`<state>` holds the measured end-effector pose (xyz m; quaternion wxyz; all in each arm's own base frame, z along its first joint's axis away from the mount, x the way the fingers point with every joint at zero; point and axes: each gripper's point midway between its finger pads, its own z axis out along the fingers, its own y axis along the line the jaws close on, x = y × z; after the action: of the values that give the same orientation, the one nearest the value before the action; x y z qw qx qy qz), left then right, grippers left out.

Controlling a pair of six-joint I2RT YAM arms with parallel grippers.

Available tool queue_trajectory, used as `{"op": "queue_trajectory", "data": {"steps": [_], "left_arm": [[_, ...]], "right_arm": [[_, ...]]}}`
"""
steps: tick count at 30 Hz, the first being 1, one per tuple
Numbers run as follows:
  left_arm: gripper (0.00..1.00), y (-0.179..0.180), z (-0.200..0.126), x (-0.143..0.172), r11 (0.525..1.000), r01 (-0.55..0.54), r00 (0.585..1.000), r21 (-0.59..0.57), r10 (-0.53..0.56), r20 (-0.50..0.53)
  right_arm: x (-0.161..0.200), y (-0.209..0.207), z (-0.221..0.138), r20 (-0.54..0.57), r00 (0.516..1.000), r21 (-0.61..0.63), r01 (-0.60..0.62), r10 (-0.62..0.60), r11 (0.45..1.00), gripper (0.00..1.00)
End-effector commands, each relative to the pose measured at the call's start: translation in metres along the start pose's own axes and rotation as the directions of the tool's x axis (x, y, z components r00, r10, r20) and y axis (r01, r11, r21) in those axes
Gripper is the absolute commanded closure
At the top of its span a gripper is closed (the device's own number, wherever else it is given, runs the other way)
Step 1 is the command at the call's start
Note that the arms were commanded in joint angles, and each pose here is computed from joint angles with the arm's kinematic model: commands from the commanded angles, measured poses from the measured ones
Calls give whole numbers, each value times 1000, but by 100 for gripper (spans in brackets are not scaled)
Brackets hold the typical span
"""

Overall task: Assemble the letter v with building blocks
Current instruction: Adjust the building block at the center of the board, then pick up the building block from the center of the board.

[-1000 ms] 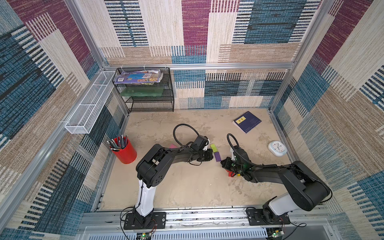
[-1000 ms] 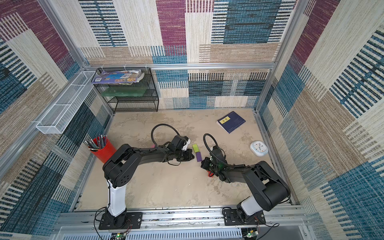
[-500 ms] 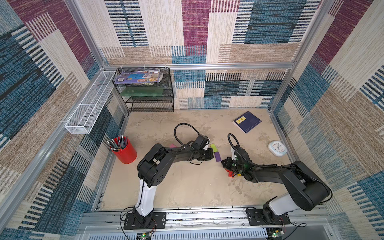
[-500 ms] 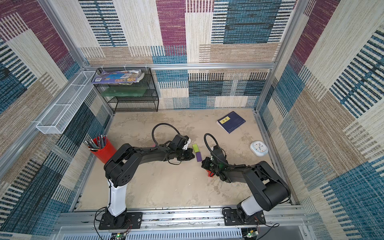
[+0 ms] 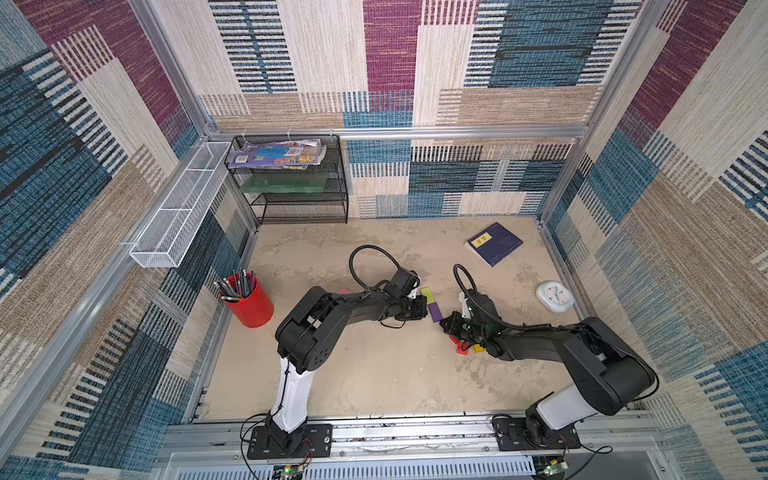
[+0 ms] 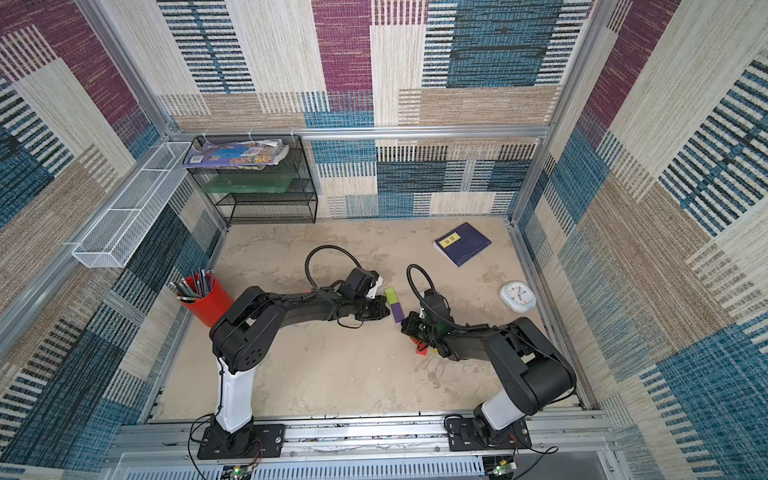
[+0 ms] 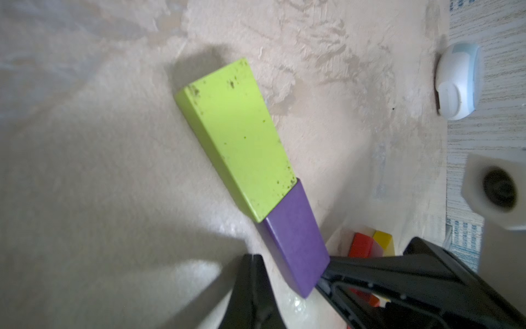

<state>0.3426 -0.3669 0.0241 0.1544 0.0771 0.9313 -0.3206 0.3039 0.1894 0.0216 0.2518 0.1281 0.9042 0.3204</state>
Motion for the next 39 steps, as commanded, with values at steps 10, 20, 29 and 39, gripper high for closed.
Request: {"op": "queue_trajectory", "data": {"steps": [10, 20, 29, 39], "left_arm": [[100, 22, 1, 8, 993, 2, 999, -114, -7, -45], [100, -27, -55, -3, 996, -85, 995, 19, 83, 53], [54, -39, -104, 7, 980, -200, 970, -1, 198, 142], [34, -51, -137, -6, 972, -233, 948, -27, 234, 215]], "right_arm": [[6, 1, 11, -54, 998, -7, 31, -31, 1000, 100], [-25, 54, -50, 43, 977, 45, 205, -207, 978, 59], [-8, 9, -96, 11, 992, 248, 123, -130, 961, 22], [17, -1, -105, 23, 990, 213, 128, -136, 969, 22]]}}
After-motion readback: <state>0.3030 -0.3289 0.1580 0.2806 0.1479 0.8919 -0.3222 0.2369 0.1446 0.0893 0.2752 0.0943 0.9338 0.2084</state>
